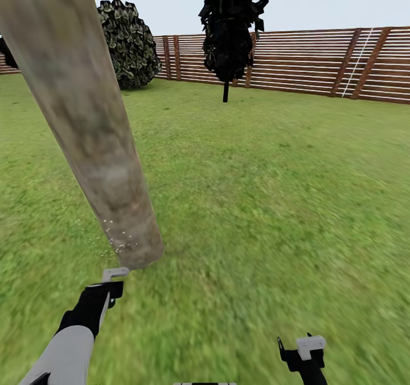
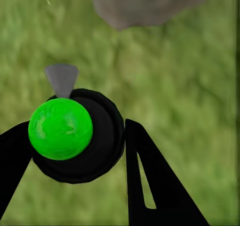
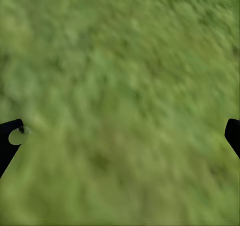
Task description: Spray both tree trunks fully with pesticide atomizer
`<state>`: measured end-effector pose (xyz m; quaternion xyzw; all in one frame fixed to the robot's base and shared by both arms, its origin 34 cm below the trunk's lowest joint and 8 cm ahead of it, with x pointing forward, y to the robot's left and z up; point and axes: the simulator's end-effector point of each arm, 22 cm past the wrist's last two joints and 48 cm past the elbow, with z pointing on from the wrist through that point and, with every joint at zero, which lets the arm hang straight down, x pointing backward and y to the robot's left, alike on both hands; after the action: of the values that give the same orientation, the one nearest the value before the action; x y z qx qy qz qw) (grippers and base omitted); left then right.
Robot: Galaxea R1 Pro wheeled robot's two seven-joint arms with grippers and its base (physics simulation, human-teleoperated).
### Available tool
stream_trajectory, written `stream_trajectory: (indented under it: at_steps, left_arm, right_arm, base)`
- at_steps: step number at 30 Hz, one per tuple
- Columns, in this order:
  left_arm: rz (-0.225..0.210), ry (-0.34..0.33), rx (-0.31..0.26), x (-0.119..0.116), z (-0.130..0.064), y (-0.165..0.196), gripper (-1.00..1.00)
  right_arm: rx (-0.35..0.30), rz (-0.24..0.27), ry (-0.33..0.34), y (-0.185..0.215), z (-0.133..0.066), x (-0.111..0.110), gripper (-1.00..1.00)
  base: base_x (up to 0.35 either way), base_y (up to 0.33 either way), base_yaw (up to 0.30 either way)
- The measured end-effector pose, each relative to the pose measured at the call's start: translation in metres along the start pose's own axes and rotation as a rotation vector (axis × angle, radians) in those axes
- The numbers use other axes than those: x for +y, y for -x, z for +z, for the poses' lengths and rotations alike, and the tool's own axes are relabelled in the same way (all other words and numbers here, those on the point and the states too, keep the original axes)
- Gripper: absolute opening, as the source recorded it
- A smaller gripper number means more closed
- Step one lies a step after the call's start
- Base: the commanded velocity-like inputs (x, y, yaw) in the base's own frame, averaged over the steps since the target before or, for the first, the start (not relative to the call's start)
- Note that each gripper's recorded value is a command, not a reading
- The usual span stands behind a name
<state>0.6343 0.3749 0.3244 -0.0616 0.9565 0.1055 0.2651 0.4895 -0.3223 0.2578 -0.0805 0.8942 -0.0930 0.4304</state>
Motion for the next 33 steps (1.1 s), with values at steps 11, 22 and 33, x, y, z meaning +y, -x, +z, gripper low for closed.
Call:
stream_trajectory:
  at_steps: [11,22,33]
  left_arm:
    - [-0.001,-0.007,-0.023,-0.005,0.000,0.003,-1.00]
    - [0.001,0.025,-0.077,0.006,-0.002,0.016,-1.00]
    - [0.000,0.025,-0.093,0.007,-0.004,0.027,-1.00]
  right_arm:
    - [0.000,0.000,0.001,0.000,0.000,0.001,1.00]
    - [-0.002,-0.001,0.001,0.001,0.000,0.000,1.00]
    - [0.040,0.001,0.015,-0.017,-0.007,0.004,1.00]
  base:
    - [-0.177,-0.206,0.000]
    - [-0.150,-0.232,0.050]
    - [0.004,-0.251,0.012]
